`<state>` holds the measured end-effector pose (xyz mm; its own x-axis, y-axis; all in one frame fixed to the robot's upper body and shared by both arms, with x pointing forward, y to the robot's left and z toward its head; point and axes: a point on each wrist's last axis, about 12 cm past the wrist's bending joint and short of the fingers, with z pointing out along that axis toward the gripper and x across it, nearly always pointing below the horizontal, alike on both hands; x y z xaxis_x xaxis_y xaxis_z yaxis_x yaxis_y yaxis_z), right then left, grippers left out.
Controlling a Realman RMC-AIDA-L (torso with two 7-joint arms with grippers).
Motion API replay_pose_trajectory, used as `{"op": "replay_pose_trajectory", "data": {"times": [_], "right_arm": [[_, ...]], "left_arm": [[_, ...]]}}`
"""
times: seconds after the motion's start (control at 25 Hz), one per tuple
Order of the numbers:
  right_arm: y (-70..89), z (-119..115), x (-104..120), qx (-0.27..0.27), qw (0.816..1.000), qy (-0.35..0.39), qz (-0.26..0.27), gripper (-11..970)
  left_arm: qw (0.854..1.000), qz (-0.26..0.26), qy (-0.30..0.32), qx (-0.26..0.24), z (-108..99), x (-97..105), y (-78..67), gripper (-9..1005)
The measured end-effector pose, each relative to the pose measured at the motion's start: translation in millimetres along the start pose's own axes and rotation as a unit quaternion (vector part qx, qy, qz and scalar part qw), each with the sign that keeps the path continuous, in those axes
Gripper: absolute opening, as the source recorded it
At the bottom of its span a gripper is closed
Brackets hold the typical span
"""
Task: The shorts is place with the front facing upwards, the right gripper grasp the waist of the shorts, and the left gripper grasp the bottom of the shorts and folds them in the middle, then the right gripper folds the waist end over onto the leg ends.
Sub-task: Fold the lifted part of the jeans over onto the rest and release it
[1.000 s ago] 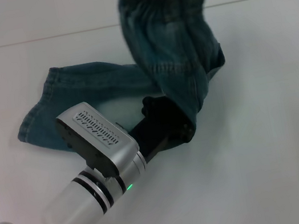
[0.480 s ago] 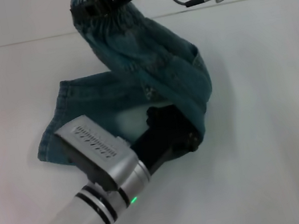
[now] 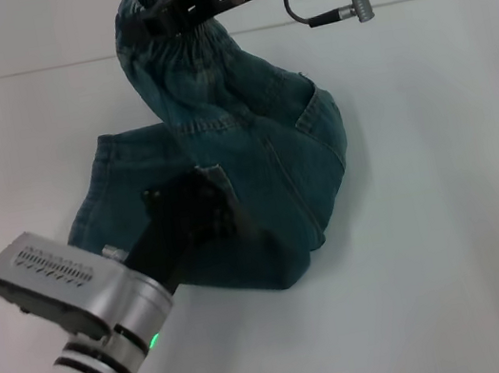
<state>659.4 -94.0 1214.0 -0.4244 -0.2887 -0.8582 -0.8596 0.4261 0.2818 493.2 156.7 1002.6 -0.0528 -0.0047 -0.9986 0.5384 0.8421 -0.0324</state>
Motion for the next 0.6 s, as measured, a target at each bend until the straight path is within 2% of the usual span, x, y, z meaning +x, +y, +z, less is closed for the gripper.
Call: {"op": "replay_pose_trajectory", "data": {"times": [0.16,0.28,0.4,0.6], "right_arm": [[-0.4,1,2,0.0,1.0,0.001,0.004,85],[1.7,5,6,-0.006,1.0,0.009,0.005,88],[6.1,12,10,-0.017,1.0,0.014,0.003,90],[18.7,30,16,-0.029,0.998,0.046,-0.028,94]], "left_arm": [[0.998,-0.005,-0.002,-0.061,-18,7,16.5,1],[0.991,-0.01,-0.016,-0.132,-41,11,34.1,1],[0.985,-0.009,-0.02,-0.171,-55,14,44.4,0],[0.959,-0.012,-0.029,-0.282,-86,18,68.2,0]]}}
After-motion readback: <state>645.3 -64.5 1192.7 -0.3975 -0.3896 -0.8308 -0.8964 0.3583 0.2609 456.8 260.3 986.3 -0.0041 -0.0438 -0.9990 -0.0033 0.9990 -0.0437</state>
